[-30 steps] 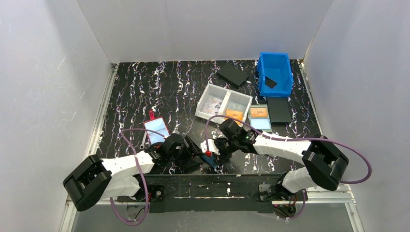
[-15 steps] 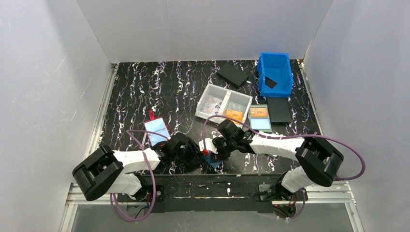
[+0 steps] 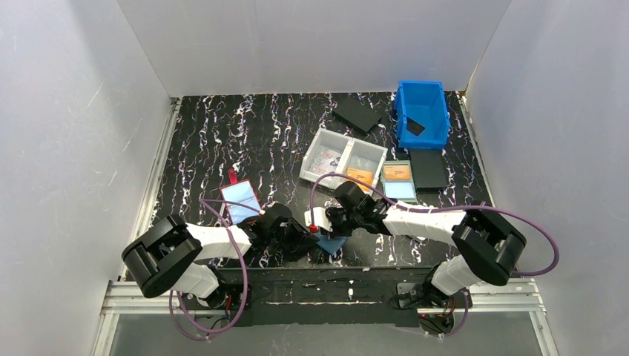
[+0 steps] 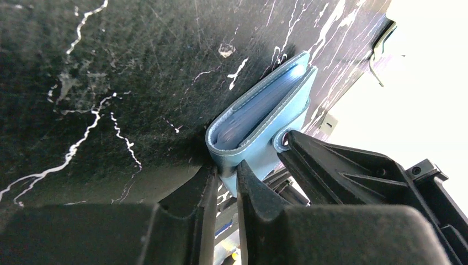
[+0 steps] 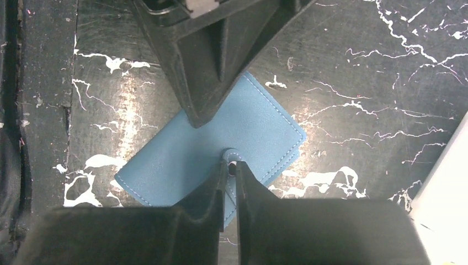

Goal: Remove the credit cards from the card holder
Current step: Open the card holder at the center of the board.

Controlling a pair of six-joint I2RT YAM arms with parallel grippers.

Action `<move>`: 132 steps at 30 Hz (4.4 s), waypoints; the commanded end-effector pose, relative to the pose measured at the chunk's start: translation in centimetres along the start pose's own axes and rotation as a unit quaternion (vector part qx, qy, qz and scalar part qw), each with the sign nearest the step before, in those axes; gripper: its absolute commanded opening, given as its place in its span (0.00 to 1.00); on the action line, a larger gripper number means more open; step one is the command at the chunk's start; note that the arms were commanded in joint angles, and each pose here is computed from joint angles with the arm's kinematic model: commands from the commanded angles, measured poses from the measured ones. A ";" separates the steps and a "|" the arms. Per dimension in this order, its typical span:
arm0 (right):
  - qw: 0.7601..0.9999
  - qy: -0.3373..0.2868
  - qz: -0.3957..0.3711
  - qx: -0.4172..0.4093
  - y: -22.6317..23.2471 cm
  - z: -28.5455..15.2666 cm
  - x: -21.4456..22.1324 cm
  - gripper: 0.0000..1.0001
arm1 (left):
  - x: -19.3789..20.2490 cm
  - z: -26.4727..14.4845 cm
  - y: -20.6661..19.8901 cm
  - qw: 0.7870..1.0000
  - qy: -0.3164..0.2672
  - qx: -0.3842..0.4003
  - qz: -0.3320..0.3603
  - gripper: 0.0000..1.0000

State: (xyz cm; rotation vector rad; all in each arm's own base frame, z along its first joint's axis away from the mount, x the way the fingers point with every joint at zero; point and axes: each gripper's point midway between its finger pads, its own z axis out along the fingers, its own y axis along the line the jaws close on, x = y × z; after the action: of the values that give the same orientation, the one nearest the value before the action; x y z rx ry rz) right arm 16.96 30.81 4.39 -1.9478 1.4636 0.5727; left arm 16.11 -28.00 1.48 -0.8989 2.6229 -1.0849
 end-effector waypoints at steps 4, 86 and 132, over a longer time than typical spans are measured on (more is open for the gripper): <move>0.999 -0.009 0.043 0.019 -0.9 -1.1 0.4 0.06 | -2.4 0.3 7.5 0.991 -0.065 -0.117 0.014 0.07; 0.957 -0.102 0.271 0.033 -6.7 -12.7 3.5 0.65 | -0.1 -7.4 -5.4 0.917 -0.095 -0.146 0.358 0.98; 0.947 -0.120 0.296 0.026 -6.6 -13.2 3.6 0.64 | -1.0 -5.1 -6.1 0.866 -0.153 -0.294 0.374 0.00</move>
State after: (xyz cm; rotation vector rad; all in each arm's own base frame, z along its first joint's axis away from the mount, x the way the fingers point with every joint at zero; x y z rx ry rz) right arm 23.89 19.40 10.82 -1.3176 1.9383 0.9350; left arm 17.00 -29.31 6.09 -0.0137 2.7531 0.1235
